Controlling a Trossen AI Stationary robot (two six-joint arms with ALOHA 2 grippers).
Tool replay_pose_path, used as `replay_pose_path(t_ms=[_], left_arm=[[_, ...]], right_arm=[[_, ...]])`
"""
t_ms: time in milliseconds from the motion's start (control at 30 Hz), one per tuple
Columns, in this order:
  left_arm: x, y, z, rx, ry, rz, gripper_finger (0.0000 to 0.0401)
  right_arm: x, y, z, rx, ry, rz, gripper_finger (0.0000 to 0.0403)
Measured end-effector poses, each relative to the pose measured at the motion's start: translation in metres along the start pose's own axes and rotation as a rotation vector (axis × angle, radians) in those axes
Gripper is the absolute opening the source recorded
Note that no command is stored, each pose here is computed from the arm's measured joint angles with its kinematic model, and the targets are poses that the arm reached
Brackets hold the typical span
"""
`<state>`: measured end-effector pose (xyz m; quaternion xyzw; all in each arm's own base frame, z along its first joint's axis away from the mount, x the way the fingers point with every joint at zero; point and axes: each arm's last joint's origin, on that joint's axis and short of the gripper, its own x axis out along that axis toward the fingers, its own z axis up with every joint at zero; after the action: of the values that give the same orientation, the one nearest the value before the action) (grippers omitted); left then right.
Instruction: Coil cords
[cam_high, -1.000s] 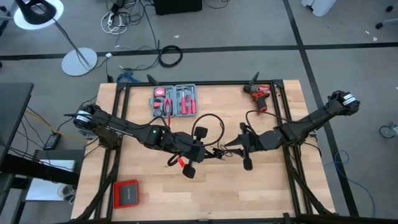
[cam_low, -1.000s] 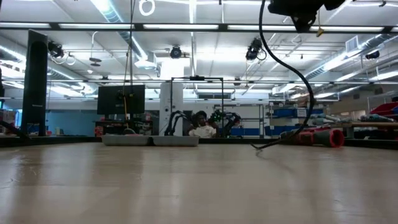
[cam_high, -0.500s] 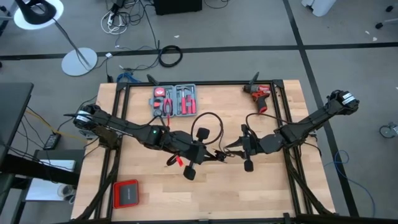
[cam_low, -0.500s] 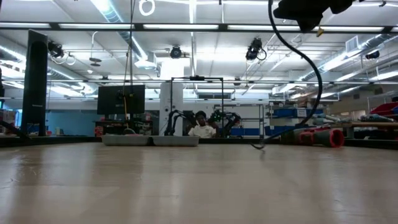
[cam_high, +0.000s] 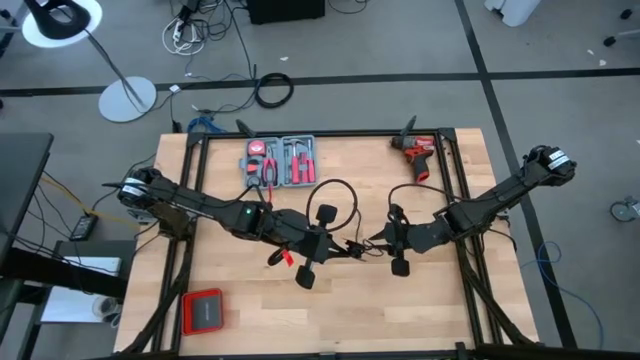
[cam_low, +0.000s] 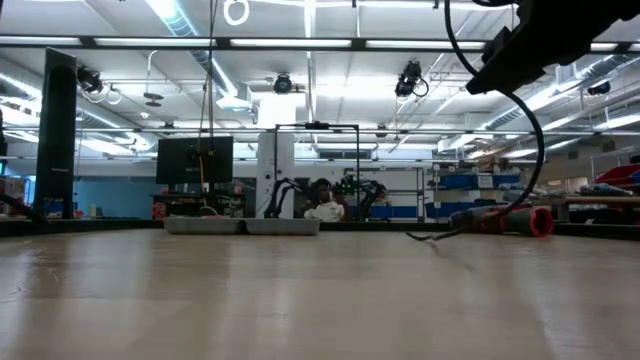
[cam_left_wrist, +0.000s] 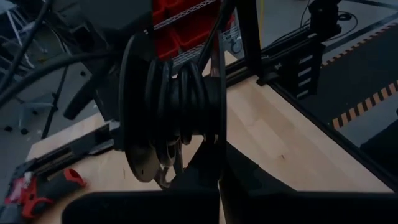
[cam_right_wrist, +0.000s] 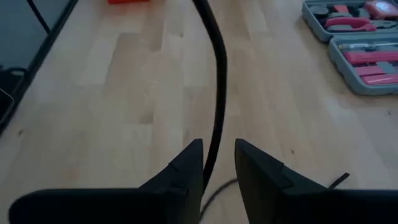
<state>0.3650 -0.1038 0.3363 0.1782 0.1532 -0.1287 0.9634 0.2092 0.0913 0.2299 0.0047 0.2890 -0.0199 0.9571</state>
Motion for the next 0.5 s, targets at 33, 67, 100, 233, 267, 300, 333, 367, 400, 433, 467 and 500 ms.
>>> replay_pose_path(t_ms=[33, 67, 100, 233, 267, 300, 333, 367, 400, 433, 467, 500], left_arm=[[0.0, 0.0003, 0.0006, 0.005, -0.006, 0.006, 0.0], [0.0, 0.0006, 0.0013, 0.006, -0.012, 0.009, 0.0], [0.0, 0.0009, 0.0022, 0.005, -0.022, 0.012, 0.0], [0.0, 0.001, 0.0028, 0.005, -0.028, 0.014, 0.0], [-0.0001, 0.0011, 0.003, 0.005, -0.03, 0.015, 0.0], [-0.0001, 0.0012, 0.0033, 0.008, -0.033, 0.016, 0.0], [-0.0001, 0.0013, 0.0037, 0.013, -0.037, 0.017, 0.0], [-0.0001, 0.0013, 0.0037, 0.02, -0.037, 0.017, 0.0], [-0.0001, 0.0013, 0.0036, 0.023, -0.036, 0.017, 0.0], [-0.0001, 0.0013, 0.0036, 0.024, -0.036, 0.017, 0.0], [-0.0001, 0.0011, 0.0035, 0.024, -0.036, 0.011, 0.0], [-0.0001, 0.0007, 0.0035, 0.024, -0.04, -0.003, 0.0]], right_arm=[[0.0, 0.0, -0.0001, 0.001, 0.001, 0.0, 0.0089], [0.0, 0.0, -0.0002, 0.001, 0.002, 0.0, 0.0089], [0.0, -0.0001, -0.0003, 0.0, 0.003, 0.0, 0.0089], [0.0001, -0.0005, -0.0003, -0.001, 0.004, -0.003, 0.0081], [0.0004, -0.0011, 0.0, -0.002, 0.003, -0.006, 0.0071], [0.0007, -0.002, 0.0001, -0.002, 0.003, -0.012, 0.0055], [0.0011, -0.0031, 0.0002, -0.003, 0.004, -0.017, 0.0035], [0.0015, -0.0041, 0.0003, -0.012, 0.006, -0.02, 0.0019], [0.0017, -0.0046, 0.0005, -0.021, 0.006, -0.023, 0.0012], [0.0021, -0.0058, 0.0008, -0.018, 0.006, -0.027, 0.0012], [0.0027, -0.0071, 0.0011, -0.014, 0.007, -0.029, 0.0012], [0.0032, -0.0082, 0.0014, -0.014, 0.01, -0.024, 0.0009]])
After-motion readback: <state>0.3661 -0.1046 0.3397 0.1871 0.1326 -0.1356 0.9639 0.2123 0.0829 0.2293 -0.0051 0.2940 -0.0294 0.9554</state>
